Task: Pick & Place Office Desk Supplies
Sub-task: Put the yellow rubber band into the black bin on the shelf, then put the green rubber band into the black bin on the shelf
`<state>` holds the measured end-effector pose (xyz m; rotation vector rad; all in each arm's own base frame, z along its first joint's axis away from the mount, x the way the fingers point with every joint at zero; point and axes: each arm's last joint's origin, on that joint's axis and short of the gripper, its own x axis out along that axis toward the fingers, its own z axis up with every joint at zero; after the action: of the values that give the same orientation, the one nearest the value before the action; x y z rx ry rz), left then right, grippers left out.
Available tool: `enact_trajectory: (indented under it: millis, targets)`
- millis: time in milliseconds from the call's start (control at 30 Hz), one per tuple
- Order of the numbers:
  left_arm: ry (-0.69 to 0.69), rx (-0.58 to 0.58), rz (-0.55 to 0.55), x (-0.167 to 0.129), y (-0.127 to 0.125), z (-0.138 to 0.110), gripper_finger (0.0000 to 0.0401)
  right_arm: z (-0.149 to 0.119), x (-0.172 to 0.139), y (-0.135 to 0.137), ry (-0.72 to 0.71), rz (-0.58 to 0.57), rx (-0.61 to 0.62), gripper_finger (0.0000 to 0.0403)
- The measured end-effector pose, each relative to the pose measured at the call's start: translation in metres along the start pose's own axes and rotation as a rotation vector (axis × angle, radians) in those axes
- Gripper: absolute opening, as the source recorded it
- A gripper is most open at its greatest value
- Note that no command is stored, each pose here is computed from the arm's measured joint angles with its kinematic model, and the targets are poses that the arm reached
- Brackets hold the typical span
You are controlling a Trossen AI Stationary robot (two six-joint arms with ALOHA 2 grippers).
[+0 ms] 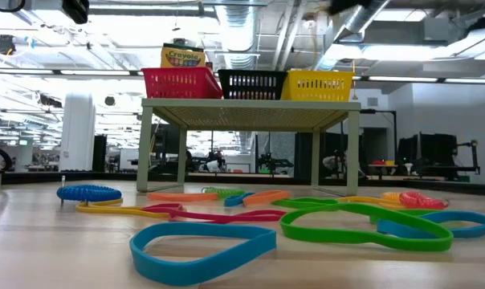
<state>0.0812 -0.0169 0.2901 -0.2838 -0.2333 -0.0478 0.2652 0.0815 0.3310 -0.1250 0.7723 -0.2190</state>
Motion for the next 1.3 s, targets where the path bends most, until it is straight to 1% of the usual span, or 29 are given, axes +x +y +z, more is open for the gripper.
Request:
enact_trajectory:
  millis: [100,233,333,400,500,600,733,900,1000,1100,1200,1300]
  targets:
    - [0.0,0.0,0.0,0.0,0.0,0.0,0.0099,0.023,0.007,-0.024,-0.035,-0.08,-0.037,0.0]
    - [0.0,0.0,0.0,0.0,0.0,0.0,0.0099,0.044,0.032,-0.058,-0.002,-0.18,-0.054,0.0]
    - [-0.001,0.0,0.0,0.0,0.0,0.0,0.0099,0.052,0.055,-0.081,0.047,-0.237,-0.033,0.0]
    - [0.0,-0.001,0.0,0.0,0.0,0.0,0.0099,0.054,0.069,-0.093,0.082,-0.242,-0.019,0.0]
    - [-0.001,-0.001,0.0,0.0,0.0,0.0,0.0099,0.057,0.084,-0.104,0.104,-0.207,-0.009,0.0003]
    - [-0.001,-0.001,0.0,0.0,0.0,0.0,0.0099,0.06,0.092,-0.108,0.113,-0.166,0.006,0.003]
    - [0.0,0.0,0.0,0.0,0.0,0.0,0.0099,0.061,0.097,-0.109,0.128,-0.158,0.012,0.0101]
    - [0.0,0.0,0.0,0.0,0.0,0.0,0.0099,0.062,0.088,-0.105,0.12,-0.147,0.002,0.0207]
    - [0.001,0.0,0.0,0.0,0.0,0.0,0.0099,0.063,0.074,-0.101,0.102,-0.135,0.028,0.0256]
    - [0.001,0.0,0.0,0.0,0.0,0.0,0.0099,0.059,0.049,-0.093,0.12,-0.112,0.055,0.0278]
    - [0.0,0.0,0.0,0.0,0.0,0.0,0.0099,0.05,0.021,-0.081,0.16,-0.085,0.125,0.0281]
    - [0.001,0.0,0.0,0.0,0.0,0.0,0.0099,0.04,0.001,-0.07,0.211,-0.082,0.198,0.0281]
